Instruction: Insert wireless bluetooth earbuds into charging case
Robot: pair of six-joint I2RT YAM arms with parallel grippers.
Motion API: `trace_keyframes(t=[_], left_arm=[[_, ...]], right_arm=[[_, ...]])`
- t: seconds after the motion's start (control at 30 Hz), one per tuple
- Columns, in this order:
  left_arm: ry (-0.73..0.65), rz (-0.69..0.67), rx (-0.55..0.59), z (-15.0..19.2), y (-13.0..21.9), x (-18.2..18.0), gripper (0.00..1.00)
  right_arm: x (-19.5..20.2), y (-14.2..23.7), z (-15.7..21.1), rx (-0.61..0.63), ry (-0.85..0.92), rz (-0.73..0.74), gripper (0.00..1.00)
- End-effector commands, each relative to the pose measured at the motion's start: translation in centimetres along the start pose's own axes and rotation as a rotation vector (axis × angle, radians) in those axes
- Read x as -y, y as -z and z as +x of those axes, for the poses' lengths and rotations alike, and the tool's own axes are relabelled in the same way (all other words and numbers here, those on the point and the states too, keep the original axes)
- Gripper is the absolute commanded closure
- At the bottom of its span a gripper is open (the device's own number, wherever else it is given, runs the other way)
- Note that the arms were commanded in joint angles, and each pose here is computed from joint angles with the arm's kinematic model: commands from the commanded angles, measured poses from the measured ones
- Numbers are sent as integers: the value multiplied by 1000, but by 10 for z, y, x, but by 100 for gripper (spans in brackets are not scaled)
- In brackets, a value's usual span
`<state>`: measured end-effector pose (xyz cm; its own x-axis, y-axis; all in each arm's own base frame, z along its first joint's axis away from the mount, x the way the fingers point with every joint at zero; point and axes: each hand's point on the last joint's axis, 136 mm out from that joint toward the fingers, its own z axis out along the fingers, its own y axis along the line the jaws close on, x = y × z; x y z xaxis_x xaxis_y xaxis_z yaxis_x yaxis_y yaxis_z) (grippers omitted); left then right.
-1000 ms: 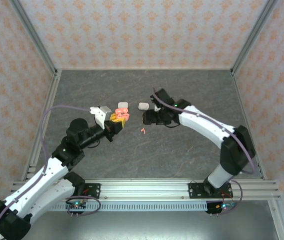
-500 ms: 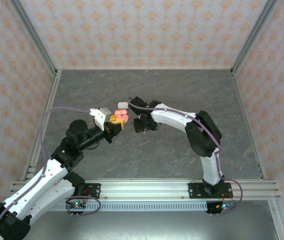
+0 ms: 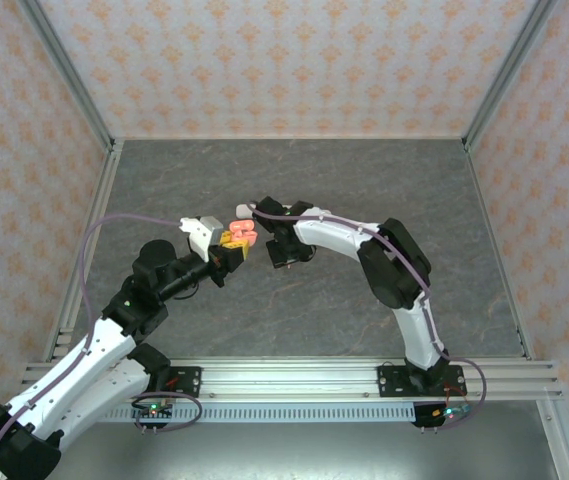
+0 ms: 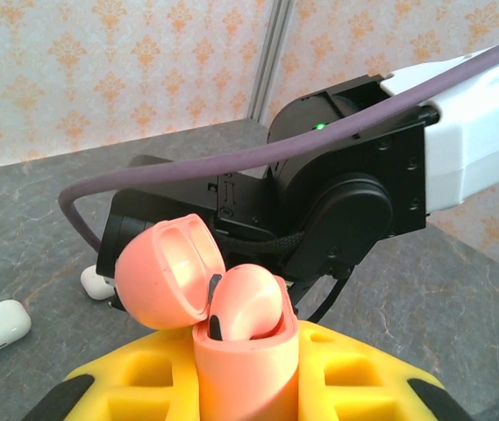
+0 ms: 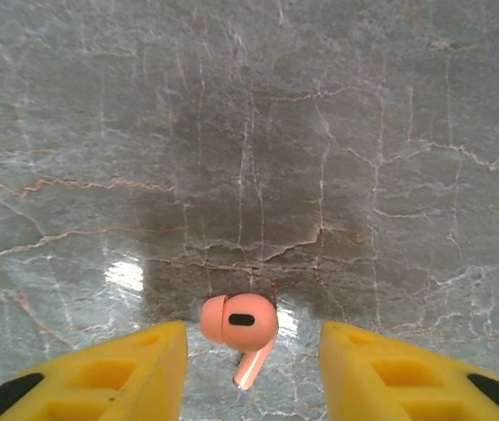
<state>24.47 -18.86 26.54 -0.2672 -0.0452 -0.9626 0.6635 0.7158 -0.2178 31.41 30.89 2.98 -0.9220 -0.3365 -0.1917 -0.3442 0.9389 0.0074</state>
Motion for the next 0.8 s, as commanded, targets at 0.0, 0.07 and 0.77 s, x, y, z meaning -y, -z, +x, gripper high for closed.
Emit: trace_keyframes(t=[0.0,0.07,0.77], left_arm=[[-20,-4,8,0,1,1,100],[-20,-7,5,1,1,0,100],[-19,0,7,-1,2,2,100]], right_arm=[[3,-4,0,-13,34,50,58],[3,-7,-1,-15,42,53,59],[0,-13,3,-27,53,37,74]])
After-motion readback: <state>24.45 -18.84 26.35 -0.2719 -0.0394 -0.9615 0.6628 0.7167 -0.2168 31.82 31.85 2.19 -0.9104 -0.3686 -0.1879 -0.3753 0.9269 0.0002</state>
